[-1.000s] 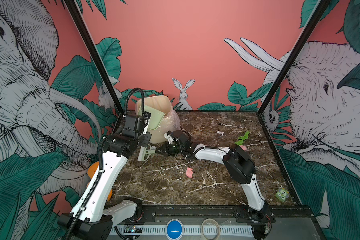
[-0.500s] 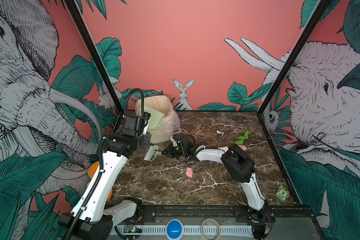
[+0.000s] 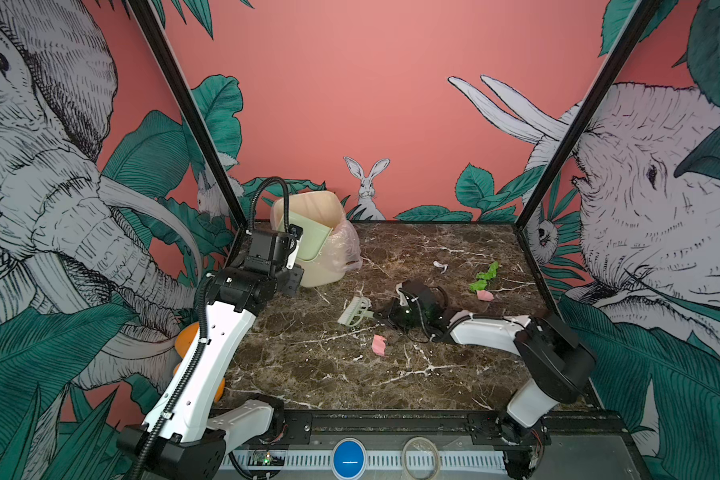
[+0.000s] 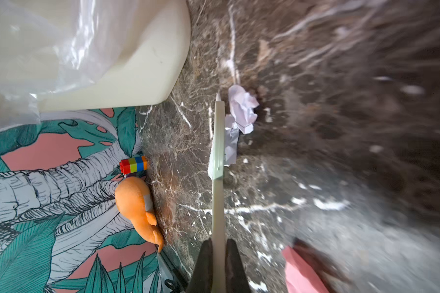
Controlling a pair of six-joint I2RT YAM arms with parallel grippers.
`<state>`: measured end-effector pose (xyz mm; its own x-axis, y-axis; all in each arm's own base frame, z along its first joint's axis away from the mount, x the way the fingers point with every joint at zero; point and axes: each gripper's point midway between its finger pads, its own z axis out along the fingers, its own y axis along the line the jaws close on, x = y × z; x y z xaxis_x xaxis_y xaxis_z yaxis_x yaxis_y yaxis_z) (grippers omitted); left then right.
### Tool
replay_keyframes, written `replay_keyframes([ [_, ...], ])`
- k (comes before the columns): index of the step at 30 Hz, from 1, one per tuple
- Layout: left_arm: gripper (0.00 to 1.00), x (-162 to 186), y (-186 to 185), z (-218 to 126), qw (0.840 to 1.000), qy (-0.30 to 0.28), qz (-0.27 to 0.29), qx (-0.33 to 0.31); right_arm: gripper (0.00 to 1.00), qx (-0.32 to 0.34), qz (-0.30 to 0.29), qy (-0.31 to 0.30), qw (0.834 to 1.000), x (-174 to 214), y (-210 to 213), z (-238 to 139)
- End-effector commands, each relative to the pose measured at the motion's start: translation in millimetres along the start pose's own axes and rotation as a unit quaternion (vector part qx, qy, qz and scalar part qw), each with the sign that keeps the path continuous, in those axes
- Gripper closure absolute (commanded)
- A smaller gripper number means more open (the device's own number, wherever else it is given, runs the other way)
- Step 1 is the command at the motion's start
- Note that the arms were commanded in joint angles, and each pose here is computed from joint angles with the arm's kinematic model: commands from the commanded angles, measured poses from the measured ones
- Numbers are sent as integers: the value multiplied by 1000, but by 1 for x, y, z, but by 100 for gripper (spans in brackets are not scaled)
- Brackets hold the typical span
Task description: Sweep away the paper scraps from the table
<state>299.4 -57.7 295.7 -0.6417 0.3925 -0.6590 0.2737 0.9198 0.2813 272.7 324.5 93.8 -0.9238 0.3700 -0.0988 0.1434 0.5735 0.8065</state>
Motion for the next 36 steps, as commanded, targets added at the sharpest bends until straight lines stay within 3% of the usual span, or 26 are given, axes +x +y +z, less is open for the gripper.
replay_keyframes([
  [1, 84, -2, -2, 1, 1000, -5, -10, 11, 100, 50, 90, -53, 993, -12, -34, -33],
  [5, 84, -5, -5, 3, 1000, -7, -14, 20, 100, 78, 80, -72, 991, -13, -47, -78],
  [10, 83, -5, -10, 3, 999, -10, -19, 33, 100, 59, 44, -61, 995, -10, -26, -104],
  [14, 83, -4, -13, 2, 999, -11, -17, 41, 100, 30, -28, 4, 999, 6, 5, -100],
  [17, 83, -3, -14, 0, 999, -11, -18, 45, 100, 18, -104, 78, 991, 32, 30, -95],
  [21, 82, -2, -17, -1, 999, -11, -17, 49, 100, 40, -205, 189, 960, 71, 40, -91],
  [26, 82, -1, -23, -2, 998, -9, -13, 58, 100, 103, -302, 297, 900, 97, 19, -99],
  [32, 82, 6, -34, -2, 997, 2, 1, 71, 100, 175, -358, 332, 855, 89, -3, -110],
  [36, 82, 12, -42, -1, 997, 8, 5, 80, 100, 217, -383, 327, 836, 75, -10, -109],
])
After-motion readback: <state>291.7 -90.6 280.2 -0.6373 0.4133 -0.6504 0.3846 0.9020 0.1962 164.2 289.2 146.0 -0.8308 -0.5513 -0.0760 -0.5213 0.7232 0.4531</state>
